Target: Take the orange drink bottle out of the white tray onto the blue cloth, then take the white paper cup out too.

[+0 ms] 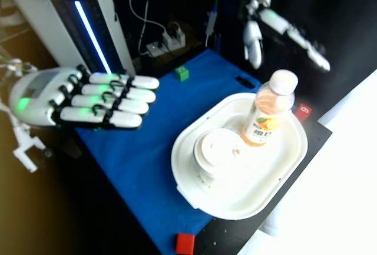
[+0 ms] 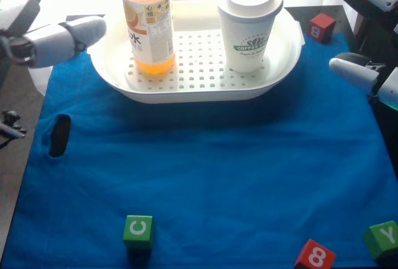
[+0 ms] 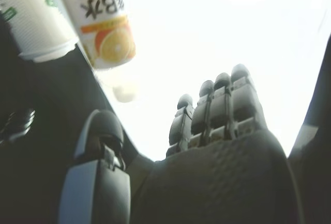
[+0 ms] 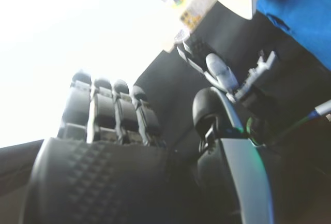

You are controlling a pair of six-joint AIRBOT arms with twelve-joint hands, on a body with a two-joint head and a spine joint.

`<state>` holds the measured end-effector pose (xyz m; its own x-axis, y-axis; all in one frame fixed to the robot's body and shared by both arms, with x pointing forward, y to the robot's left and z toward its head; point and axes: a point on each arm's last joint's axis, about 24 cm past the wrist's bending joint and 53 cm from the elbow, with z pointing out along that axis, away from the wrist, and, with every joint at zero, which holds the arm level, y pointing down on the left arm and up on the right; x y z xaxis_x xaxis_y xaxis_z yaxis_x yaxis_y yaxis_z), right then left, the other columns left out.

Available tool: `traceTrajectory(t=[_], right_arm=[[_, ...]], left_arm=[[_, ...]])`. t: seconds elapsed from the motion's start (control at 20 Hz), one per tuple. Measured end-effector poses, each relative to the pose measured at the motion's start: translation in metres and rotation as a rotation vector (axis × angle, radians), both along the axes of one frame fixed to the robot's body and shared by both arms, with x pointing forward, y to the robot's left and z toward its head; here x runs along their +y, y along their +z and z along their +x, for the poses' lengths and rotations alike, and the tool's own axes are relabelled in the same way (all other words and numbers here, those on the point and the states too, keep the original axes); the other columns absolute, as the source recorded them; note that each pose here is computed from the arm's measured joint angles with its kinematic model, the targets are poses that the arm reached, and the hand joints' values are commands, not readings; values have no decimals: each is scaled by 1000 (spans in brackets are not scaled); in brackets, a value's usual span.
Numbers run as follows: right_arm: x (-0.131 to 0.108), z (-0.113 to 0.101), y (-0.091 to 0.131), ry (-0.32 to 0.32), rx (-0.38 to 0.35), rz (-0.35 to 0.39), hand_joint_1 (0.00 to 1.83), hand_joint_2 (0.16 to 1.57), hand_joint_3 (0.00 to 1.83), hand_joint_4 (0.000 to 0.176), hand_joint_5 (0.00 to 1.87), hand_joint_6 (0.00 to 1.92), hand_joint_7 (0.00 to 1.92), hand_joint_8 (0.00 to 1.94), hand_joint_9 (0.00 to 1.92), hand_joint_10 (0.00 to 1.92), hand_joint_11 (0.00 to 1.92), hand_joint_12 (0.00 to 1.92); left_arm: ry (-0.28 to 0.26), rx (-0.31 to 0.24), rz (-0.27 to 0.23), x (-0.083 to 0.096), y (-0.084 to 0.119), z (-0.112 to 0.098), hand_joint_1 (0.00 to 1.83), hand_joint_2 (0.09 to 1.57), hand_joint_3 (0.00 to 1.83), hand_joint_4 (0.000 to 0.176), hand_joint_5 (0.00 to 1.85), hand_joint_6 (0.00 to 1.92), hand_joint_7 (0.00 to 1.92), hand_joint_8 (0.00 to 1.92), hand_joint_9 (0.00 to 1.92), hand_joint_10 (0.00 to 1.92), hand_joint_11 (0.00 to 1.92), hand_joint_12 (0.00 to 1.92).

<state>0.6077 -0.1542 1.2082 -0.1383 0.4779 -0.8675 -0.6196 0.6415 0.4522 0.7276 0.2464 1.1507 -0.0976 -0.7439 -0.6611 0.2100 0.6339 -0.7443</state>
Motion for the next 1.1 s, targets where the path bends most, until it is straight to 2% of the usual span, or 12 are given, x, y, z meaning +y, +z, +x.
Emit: traceTrajectory(t=[0.05, 0.1, 0.2, 0.35, 0.5, 0.55, 0.65, 0.7, 0.8, 0.85, 0.95, 1.1], right_arm=[[0, 0, 0, -1, 0, 1, 441, 1356, 0, 0, 0, 0, 0, 0, 0, 0, 0, 0], [0, 0, 0, -2, 2, 1, 466, 1364, 0, 0, 0, 0, 0, 0, 0, 0, 0, 0], [0, 0, 0, -2, 1, 1, 488, 1363, 0, 0, 0, 0, 0, 0, 0, 0, 0, 0], [1, -1, -4, 3, 7, -3, 453, 1364, 0, 0, 0, 0, 0, 0, 0, 0, 0, 0], [1, -1, -6, 2, 15, -3, 486, 1365, 0, 0, 0, 0, 0, 0, 0, 0, 0, 0], [1, -1, -6, 4, 13, -2, 485, 1360, 0, 0, 0, 0, 0, 0, 0, 0, 0, 0], [1, -1, -6, 3, 15, -3, 520, 1347, 0, 0, 0, 0, 0, 0, 0, 0, 0, 0], [1, -1, -6, 3, 15, -1, 552, 1342, 0, 0, 0, 0, 0, 0, 0, 0, 0, 0], [1, -1, -6, 2, 17, 1, 587, 1345, 0, 0, 0, 0, 0, 0, 0, 0, 0, 0], [1, -1, -6, 3, 17, 0, 592, 1348, 0, 0, 0, 0, 0, 0, 0, 0, 0, 0], [1, -1, -6, 3, 16, 1, 576, 1347, 0, 0, 0, 0, 0, 0, 0, 0, 0, 0], [2, -1, -7, 2, 19, 3, 576, 1352, 1, 0, 0, 0, 0, 0, 0, 0, 0, 0]], left_arm=[[1, 24, -2, -1, -4, 9, 492, 1040, 0, 99, 0, 0, 0, 0, 0, 0, 0, 0], [-1, 44, -9, -5, -5, 19, 511, 923, 0, 149, 0, 0, 0, 0, 0, 0, 0, 0], [-10, 60, -10, -12, -4, 30, 550, 907, 0, 149, 0, 0, 0, 0, 0, 0, 0, 0], [-22, 113, -18, -25, -14, 47, 571, 767, 0, 176, 0, 0, 0, 0, 0, 0, 0, 0], [-74, 135, -1, -52, -18, 55, 681, 873, 0, 134, 0, 0, 0, 0, 0, 0, 42, 30], [-102, 134, -15, -63, -19, 56, 704, 950, 9, 93, 0, 0, 0, 0, 8, 3, 8, 666], [-136, 156, -77, -79, -26, 58, 785, 969, 9, 51, 83, 31, 123, 38, 144, 67, 0, 1119], [-145, 159, -75, -83, -27, 57, 785, 979, 9, 49, 148, 53, 233, 68, 216, 111, 0, 1338], [-162, 162, -59, -88, -30, 56, 866, 1015, 1, 4, 476, 365, 594, 254, 350, 818, 95, 1727], [-168, 166, -67, -90, -30, 56, 913, 1020, 1, 0, 587, 496, 680, 342, 420, 991, 202, 1763], [-180, 156, -72, -92, -28, 55, 1104, 1182, 10, 12, 774, 1137, 759, 1227, 599, 1471, 497, 1904], [-189, 148, -63, -95, -27, 54, 1152, 1240, 6, 0, 711, 1295, 792, 1457, 687, 1602, 631, 1920]])
